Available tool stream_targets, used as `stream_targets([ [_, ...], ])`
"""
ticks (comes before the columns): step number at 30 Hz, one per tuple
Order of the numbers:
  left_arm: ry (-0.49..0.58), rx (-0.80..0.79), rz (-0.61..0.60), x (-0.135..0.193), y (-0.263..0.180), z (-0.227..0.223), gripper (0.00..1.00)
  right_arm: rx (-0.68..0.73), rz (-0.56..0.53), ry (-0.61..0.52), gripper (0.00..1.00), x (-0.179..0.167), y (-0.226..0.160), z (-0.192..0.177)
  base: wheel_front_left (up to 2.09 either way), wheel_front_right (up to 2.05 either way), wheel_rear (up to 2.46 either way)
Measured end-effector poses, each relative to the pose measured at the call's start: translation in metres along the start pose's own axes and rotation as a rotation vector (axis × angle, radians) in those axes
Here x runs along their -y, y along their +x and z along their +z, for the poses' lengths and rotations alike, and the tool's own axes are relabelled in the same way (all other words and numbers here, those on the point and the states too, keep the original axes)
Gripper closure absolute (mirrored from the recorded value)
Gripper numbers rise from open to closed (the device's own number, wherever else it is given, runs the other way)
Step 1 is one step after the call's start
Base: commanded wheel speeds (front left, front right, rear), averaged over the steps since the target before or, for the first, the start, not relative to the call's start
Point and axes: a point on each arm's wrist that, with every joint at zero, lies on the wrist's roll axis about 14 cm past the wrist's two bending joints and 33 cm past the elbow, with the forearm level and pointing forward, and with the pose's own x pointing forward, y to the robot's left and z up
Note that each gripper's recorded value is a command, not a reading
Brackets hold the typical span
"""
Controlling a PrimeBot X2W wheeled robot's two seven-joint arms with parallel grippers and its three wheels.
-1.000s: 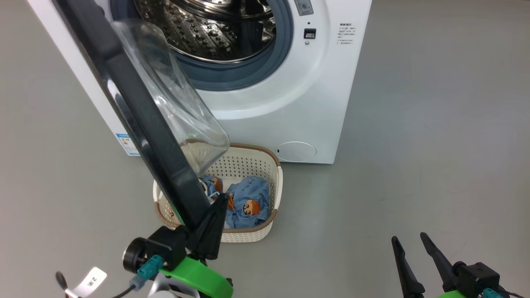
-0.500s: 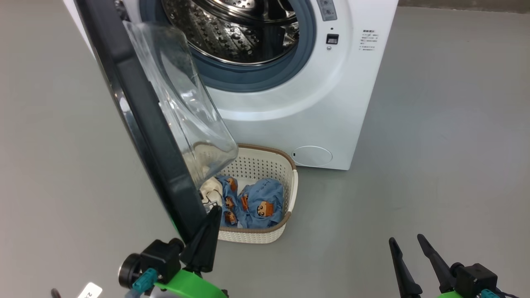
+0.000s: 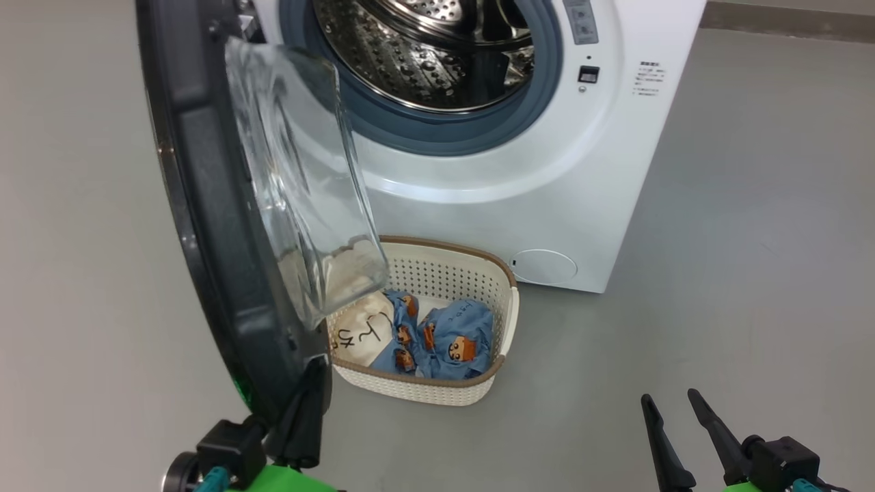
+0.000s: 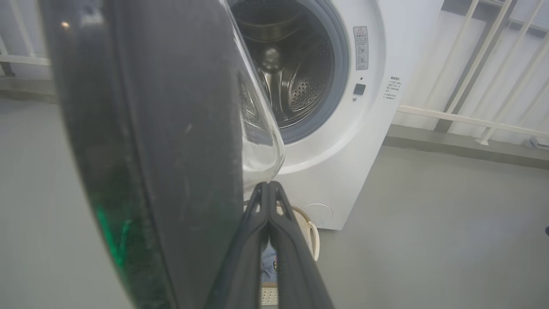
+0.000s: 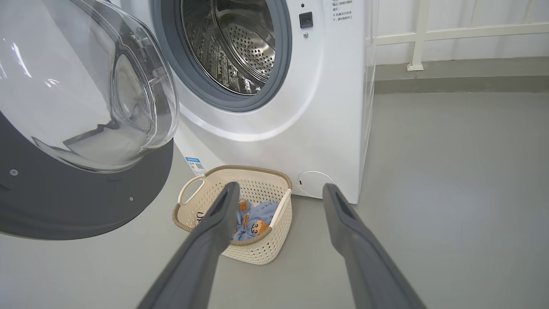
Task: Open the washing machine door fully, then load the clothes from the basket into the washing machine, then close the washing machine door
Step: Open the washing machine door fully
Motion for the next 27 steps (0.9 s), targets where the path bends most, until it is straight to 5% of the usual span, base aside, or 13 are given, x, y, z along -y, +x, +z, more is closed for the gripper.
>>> stream_targets([
  [27,0.085,0.016,0.322,-0.12,-0.038,0.023,1.0,-0.019,0.095,-0.006,0.0,-0.03,0.006,-0.004,0.0,0.0,0.0],
])
